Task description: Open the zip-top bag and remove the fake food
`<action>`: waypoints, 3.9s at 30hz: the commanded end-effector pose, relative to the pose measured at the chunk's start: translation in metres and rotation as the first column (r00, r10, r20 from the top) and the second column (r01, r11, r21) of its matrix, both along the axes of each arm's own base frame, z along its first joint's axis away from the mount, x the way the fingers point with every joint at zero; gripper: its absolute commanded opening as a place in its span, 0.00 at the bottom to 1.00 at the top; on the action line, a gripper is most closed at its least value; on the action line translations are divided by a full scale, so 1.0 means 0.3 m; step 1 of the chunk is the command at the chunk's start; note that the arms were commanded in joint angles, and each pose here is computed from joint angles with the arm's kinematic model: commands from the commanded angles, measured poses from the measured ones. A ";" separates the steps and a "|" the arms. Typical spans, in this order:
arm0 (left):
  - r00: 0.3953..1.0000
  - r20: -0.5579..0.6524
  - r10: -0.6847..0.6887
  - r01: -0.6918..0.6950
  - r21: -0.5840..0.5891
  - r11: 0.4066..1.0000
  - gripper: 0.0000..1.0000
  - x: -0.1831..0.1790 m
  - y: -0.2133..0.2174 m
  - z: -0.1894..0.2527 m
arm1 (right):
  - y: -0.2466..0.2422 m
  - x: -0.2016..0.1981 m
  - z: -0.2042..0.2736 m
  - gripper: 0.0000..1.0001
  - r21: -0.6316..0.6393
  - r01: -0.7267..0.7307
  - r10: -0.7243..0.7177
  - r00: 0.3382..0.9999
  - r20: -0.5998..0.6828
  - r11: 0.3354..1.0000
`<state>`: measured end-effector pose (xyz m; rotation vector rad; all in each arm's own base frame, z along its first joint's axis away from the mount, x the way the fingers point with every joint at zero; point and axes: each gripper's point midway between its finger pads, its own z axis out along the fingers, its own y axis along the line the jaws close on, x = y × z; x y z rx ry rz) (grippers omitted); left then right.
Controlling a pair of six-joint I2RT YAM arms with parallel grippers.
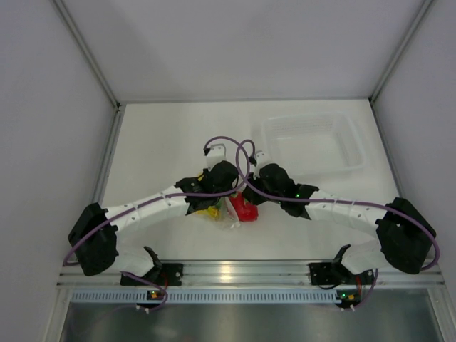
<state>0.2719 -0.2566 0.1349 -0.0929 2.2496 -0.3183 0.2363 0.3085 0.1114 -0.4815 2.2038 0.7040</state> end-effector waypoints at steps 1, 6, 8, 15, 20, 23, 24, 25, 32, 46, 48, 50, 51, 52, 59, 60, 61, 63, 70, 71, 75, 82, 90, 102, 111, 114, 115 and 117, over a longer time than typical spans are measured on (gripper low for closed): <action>0.999 0.038 0.013 -0.012 -0.046 0.999 0.00 0.017 -0.002 0.061 | -0.044 -0.075 -0.105 0.00 -0.083 -0.046 0.040 0.997 -0.071 0.995; 0.999 0.033 0.010 -0.008 -0.052 0.999 0.00 0.015 -0.006 0.060 | -0.009 -0.095 -0.062 0.00 -0.029 -0.101 0.098 0.993 -0.065 0.995; 0.999 0.032 0.005 -0.003 -0.061 0.998 0.00 0.015 -0.012 0.062 | 0.001 -0.092 -0.053 0.12 -0.025 -0.103 0.101 0.993 -0.058 0.994; 0.998 0.037 -0.042 0.046 -0.106 0.993 0.00 0.010 -0.054 0.078 | 0.072 -0.059 0.004 0.21 0.005 -0.089 0.089 0.996 -0.023 0.996; 0.997 0.043 -0.071 0.076 -0.130 0.989 0.00 0.002 -0.071 0.096 | 0.123 0.006 0.075 0.29 0.096 -0.025 0.021 0.999 0.041 0.995; 0.996 0.047 -0.071 0.077 -0.137 0.988 0.00 -0.003 -0.066 0.104 | 0.166 0.036 0.106 0.35 0.120 -0.023 0.016 0.998 0.063 0.993; 0.996 0.045 -0.073 0.078 -0.137 0.988 0.00 -0.005 -0.064 0.103 | 0.173 0.043 0.110 0.39 0.126 -0.019 0.010 0.998 0.068 0.992; 0.996 0.048 -0.074 0.080 -0.141 0.987 0.00 -0.007 -0.064 0.107 | 0.182 0.046 0.112 0.44 0.130 -0.020 0.011 0.997 0.070 0.991; 0.996 0.069 -0.056 0.065 -0.140 0.988 0.00 -0.009 -0.038 0.125 | 0.190 0.008 -0.010 0.60 0.061 -0.034 0.033 0.999 0.007 0.998; 0.999 0.028 -0.016 0.019 -0.110 0.994 0.00 -0.004 -0.022 0.045 | 0.092 -0.182 -0.159 0.84 -0.065 -0.096 0.091 0.994 -0.067 0.993; 1.000 0.028 -0.013 0.016 -0.110 0.994 0.00 -0.001 -0.021 0.045 | 0.097 -0.197 -0.185 0.85 -0.081 -0.103 0.096 0.992 -0.088 0.991; 0.999 0.033 -0.009 0.012 -0.104 0.994 0.00 0.000 -0.015 0.045 | 0.098 -0.223 -0.229 0.86 -0.103 -0.101 0.089 0.989 -0.121 0.989; 0.999 0.034 -0.010 0.013 -0.104 0.994 0.00 -0.001 -0.014 0.046 | 0.099 -0.231 -0.245 0.87 -0.108 -0.101 0.086 0.987 -0.135 0.989; 0.999 0.036 -0.007 0.011 -0.100 0.995 0.00 0.000 -0.011 0.044 | 0.094 -0.238 -0.273 0.87 -0.123 -0.093 0.074 0.986 -0.148 0.988; 1.000 0.030 0.003 0.000 -0.102 0.995 0.00 -0.005 -0.002 0.033 | 0.055 -0.271 -0.347 0.87 -0.186 0.040 -0.076 0.979 -0.188 0.982; 1.000 0.026 0.005 -0.002 -0.099 0.995 0.00 -0.007 0.001 0.026 | 0.054 -0.271 -0.348 0.88 -0.189 0.051 -0.086 0.979 -0.183 0.981; 1.000 0.028 0.008 -0.005 -0.100 0.995 0.00 -0.007 0.003 0.027 | 0.052 -0.269 -0.355 0.87 -0.196 0.065 -0.100 0.979 -0.176 0.978; 0.999 0.030 0.011 -0.008 -0.100 0.995 0.00 -0.006 0.004 0.029 | 0.043 -0.276 -0.376 0.84 -0.227 0.066 -0.109 0.977 -0.186 0.972; 0.999 0.039 0.035 -0.031 -0.090 0.995 0.00 -0.007 0.030 0.022 | 0.067 -0.282 -0.337 0.34 -0.214 0.094 -0.126 0.982 -0.143 0.972; 0.999 0.039 0.036 -0.032 -0.088 0.996 0.00 -0.009 0.034 0.019 | 0.066 -0.284 -0.329 0.28 -0.215 0.094 -0.126 0.982 -0.139 0.972; 0.998 0.039 0.044 -0.041 -0.084 0.996 0.00 -0.008 0.039 0.011 | 0.081 -0.274 -0.281 0.10 -0.195 0.090 -0.114 0.987 -0.115 0.977; 0.998 0.038 0.058 -0.055 -0.075 0.996 0.00 -0.007 0.049 -0.001 | 0.112 -0.257 -0.159 0.00 -0.128 0.078 -0.088 0.993 -0.074 0.989; 0.998 0.026 0.050 -0.048 -0.069 0.996 0.00 -0.011 0.044 -0.015 | 0.103 -0.213 -0.019 0.00 -0.101 0.084 -0.083 0.996 0.015 0.991; 1.000 0.007 0.030 -0.029 -0.085 0.996 0.00 -0.024 0.029 -0.026 | 0.141 -0.148 0.166 0.00 0.003 0.082 -0.082 0.993 0.090 0.997; 0.999 0.012 0.035 -0.034 -0.105 0.994 0.00 -0.034 0.036 -0.029 | 0.147 -0.077 0.283 0.00 0.084 0.185 -0.191 0.979 0.077 0.979; 0.999 0.013 0.039 -0.037 -0.107 0.994 0.00 -0.034 0.034 -0.035 | 0.152 -0.075 0.314 0.00 0.120 0.189 -0.198 0.978 0.067 0.975; 0.999 0.013 0.041 -0.039 -0.106 0.994 0.00 -0.033 0.034 -0.036 | 0.154 -0.075 0.327 0.00 0.130 0.183 -0.193 0.979 0.070 0.974; 0.999 0.014 0.041 -0.039 -0.109 0.993 0.00 -0.032 0.032 -0.033 | 0.152 -0.078 0.346 0.00 0.133 0.172 -0.182 0.981 0.071 0.976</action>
